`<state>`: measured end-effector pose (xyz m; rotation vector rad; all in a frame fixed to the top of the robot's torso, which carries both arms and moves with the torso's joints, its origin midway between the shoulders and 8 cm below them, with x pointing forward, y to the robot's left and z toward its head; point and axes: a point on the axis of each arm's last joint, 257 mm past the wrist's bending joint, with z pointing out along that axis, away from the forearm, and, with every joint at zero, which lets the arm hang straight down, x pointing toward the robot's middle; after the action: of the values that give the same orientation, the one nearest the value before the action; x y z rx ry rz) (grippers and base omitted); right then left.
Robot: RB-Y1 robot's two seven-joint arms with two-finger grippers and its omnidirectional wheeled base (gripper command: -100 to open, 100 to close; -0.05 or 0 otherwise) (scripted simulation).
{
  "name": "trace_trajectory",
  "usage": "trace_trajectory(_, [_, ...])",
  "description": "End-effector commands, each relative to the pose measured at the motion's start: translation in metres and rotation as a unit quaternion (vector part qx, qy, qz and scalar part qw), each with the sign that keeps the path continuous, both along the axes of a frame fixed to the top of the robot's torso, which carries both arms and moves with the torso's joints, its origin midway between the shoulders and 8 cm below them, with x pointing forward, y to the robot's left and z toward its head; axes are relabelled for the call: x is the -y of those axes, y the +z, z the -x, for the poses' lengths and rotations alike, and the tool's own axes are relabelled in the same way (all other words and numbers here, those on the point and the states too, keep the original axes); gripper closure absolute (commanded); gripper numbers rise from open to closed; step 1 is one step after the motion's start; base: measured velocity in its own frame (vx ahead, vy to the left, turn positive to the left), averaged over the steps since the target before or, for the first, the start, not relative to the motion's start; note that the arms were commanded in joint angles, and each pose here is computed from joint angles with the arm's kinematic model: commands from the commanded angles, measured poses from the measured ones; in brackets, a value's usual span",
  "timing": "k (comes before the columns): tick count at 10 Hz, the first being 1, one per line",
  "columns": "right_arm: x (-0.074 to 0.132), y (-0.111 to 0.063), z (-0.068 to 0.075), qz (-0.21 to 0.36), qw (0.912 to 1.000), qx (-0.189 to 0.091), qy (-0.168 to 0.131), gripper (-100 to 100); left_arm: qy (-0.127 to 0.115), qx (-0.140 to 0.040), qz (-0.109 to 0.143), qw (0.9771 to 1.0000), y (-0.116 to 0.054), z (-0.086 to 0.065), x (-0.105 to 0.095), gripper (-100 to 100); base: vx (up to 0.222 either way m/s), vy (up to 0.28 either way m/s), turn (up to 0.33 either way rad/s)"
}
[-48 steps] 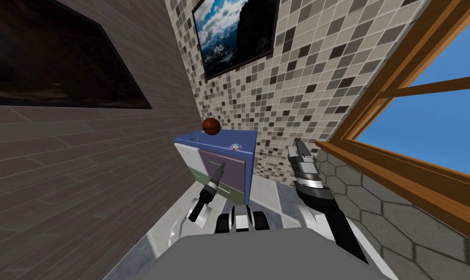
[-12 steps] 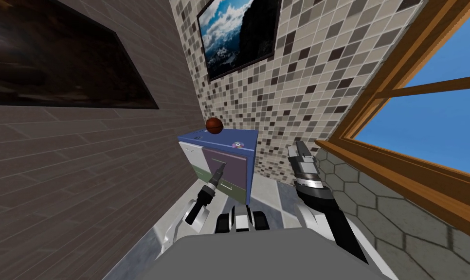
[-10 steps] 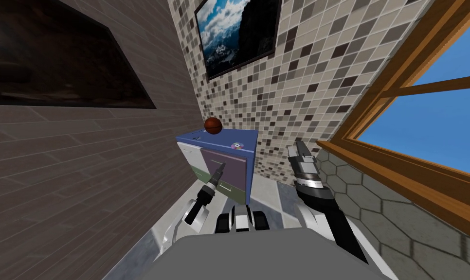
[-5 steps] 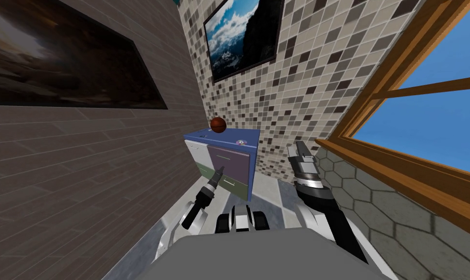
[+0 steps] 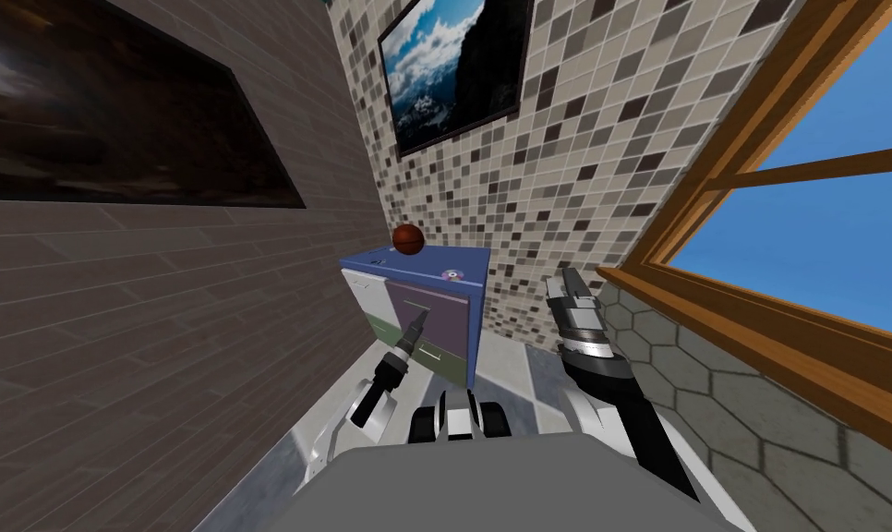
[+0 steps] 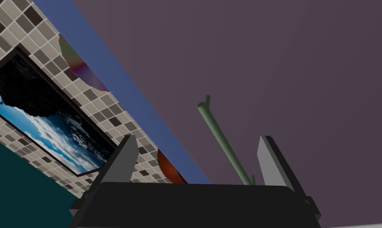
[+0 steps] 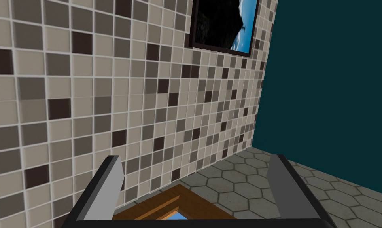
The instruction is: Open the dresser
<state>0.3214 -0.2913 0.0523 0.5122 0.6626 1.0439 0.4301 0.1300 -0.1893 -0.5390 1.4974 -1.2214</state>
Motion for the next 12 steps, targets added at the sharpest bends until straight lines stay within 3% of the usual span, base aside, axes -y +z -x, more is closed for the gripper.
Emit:
trace_trajectory(1, [0.0,0.0,0.0,0.0,1.0,0.0,0.0,0,0.0,0.0,-0.001,1.0,0.006,0.0,0.0,-100,0.094,-0.046,-0.007])
trace_trajectory(2, [0.0,0.0,0.0,0.0,1.0,0.0,0.0,0,0.0,0.001,-0.001,1.0,0.003,0.0,0.0,-100,0.058,-0.027,0.001])
trace_trajectory(3, [0.0,0.0,0.0,0.0,1.0,0.0,0.0,0,0.0,0.001,-0.001,1.0,0.004,0.0,0.0,100,0.01,-0.005,0.001])
trace_trajectory(8, [0.0,0.0,0.0,0.0,1.0,0.0,0.0,0,-0.008,0.001,-0.002,1.0,0.007,0.011,0.003,100,-0.138,0.066,0.036])
trace_trajectory(9, [0.0,0.0,0.0,0.0,1.0,0.0,0.0,0,-0.004,0.0,-0.001,1.0,0.003,0.006,0.001,-100,0.044,-0.045,-0.044])
trace_trajectory(12, [0.0,0.0,0.0,0.0,1.0,0.0,0.0,0,0.002,0.0,0.0,1.0,-0.002,-0.003,-0.001,-100,0.15,-0.059,-0.045])
